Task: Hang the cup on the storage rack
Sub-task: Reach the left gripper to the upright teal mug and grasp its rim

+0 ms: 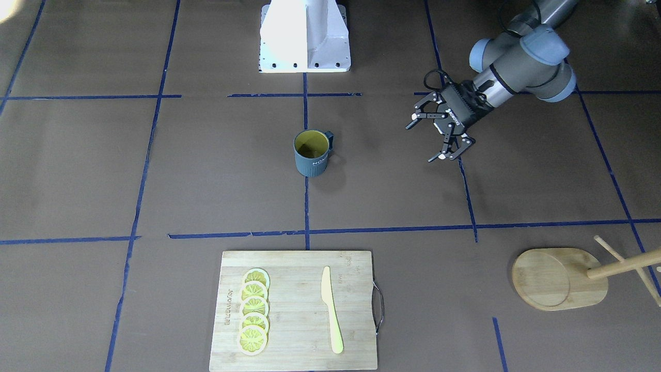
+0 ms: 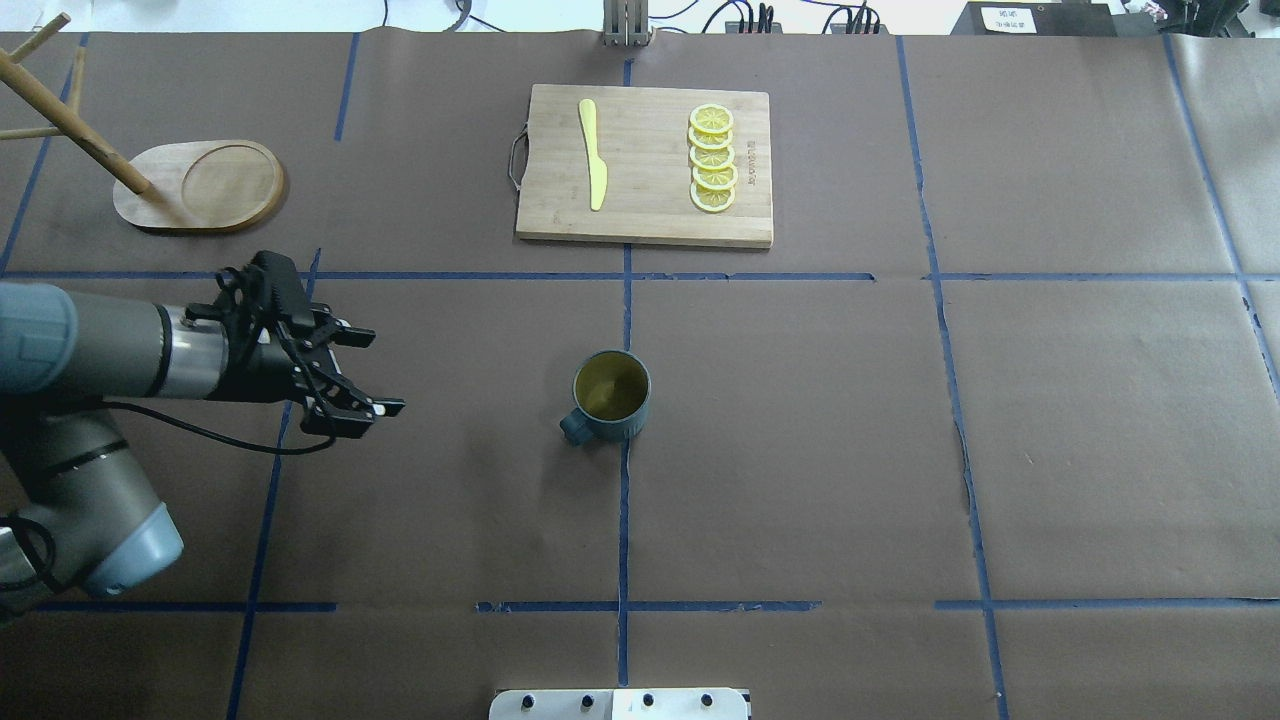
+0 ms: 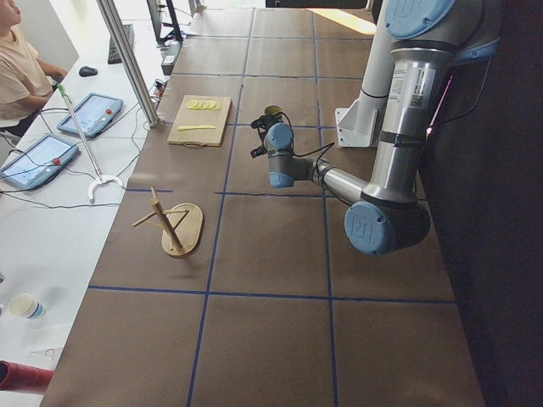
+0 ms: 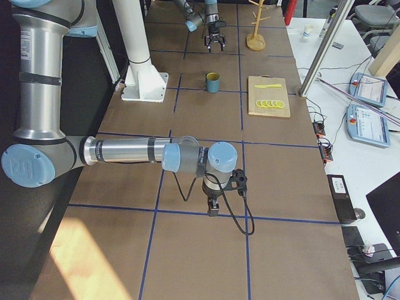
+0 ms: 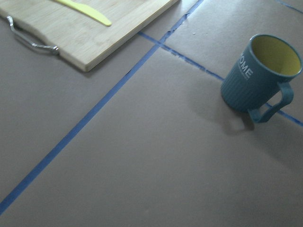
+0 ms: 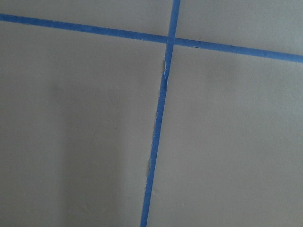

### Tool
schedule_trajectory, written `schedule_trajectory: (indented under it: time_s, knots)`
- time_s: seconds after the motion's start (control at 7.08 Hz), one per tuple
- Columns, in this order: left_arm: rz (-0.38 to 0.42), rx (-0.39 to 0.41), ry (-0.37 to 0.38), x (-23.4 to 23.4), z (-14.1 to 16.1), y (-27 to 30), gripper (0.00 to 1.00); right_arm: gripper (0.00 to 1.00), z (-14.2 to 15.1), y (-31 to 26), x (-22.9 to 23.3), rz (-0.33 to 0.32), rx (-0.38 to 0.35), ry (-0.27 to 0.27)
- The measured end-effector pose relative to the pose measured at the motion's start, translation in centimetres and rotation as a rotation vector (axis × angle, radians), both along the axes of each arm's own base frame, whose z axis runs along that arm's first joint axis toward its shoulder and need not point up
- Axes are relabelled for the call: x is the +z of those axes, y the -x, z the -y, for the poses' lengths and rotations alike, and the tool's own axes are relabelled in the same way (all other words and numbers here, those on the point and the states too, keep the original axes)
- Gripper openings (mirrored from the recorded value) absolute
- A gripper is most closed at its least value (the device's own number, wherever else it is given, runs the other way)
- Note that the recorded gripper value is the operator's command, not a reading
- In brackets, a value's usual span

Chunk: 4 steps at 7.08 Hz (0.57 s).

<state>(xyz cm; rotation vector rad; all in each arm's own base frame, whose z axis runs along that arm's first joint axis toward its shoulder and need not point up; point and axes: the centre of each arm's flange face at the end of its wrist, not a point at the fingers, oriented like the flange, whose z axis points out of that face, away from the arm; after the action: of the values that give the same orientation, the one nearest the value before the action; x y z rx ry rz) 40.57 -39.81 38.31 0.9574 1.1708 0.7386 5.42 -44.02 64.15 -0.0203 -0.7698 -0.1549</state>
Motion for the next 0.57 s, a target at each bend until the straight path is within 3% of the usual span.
schedule_trajectory:
  time_s: [0.28,0.57]
  knots:
    - [-0.052,-0.084,-0.048,-3.3,-4.8,-7.2,1.0,1.0,-0.2,0.1,0.1,0.011,0.0,0.003]
    - [-0.091,-0.15,-0.061,-5.9,-7.7,-11.6,1.0,1.0,-0.2,0.2,0.1,0.013,-0.001,0.003]
